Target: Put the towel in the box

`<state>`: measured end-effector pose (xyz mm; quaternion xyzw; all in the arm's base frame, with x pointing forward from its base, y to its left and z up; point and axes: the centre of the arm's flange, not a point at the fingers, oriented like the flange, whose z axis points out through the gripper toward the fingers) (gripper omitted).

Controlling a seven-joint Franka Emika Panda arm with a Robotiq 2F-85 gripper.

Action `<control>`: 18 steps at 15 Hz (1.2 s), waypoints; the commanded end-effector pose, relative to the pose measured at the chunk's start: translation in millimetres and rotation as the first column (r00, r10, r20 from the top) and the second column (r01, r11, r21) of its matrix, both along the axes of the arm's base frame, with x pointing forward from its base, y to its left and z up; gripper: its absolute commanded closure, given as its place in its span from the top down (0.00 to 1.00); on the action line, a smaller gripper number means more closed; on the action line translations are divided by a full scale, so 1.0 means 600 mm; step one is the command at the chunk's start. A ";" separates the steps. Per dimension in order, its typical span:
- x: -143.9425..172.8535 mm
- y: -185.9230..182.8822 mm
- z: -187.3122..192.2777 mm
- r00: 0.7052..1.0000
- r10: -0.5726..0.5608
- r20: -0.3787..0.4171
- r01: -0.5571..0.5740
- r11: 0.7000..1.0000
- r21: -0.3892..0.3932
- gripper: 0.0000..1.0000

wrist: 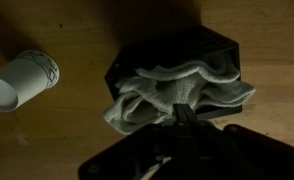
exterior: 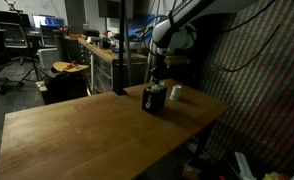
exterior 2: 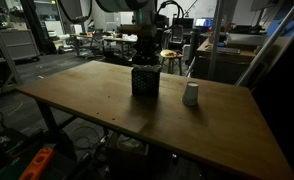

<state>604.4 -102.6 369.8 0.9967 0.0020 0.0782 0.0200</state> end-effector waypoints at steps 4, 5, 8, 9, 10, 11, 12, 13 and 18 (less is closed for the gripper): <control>-0.005 -0.023 0.047 0.998 -0.003 0.055 0.004 1.000 -0.024 0.05; -0.003 -0.031 0.044 0.998 -0.008 0.055 0.010 1.000 -0.023 0.05; -0.003 -0.049 0.033 0.999 -0.023 0.048 0.024 1.000 -0.018 0.05; -0.003 -0.052 0.028 0.999 -0.027 0.043 0.028 0.999 -0.016 0.05; -0.004 -0.052 0.021 0.999 -0.029 0.036 0.029 0.999 -0.013 0.05; -0.003 -0.051 0.015 0.999 -0.028 0.031 0.029 0.999 -0.016 0.05; -0.001 -0.047 0.010 0.999 -0.025 0.023 0.026 1.000 -0.014 0.05; 0.001 -0.043 0.005 1.000 -0.021 0.018 0.021 1.000 -0.015 0.05; 0.011 -0.018 -0.019 1.000 0.002 -0.008 -0.002 1.000 -0.015 0.05</control>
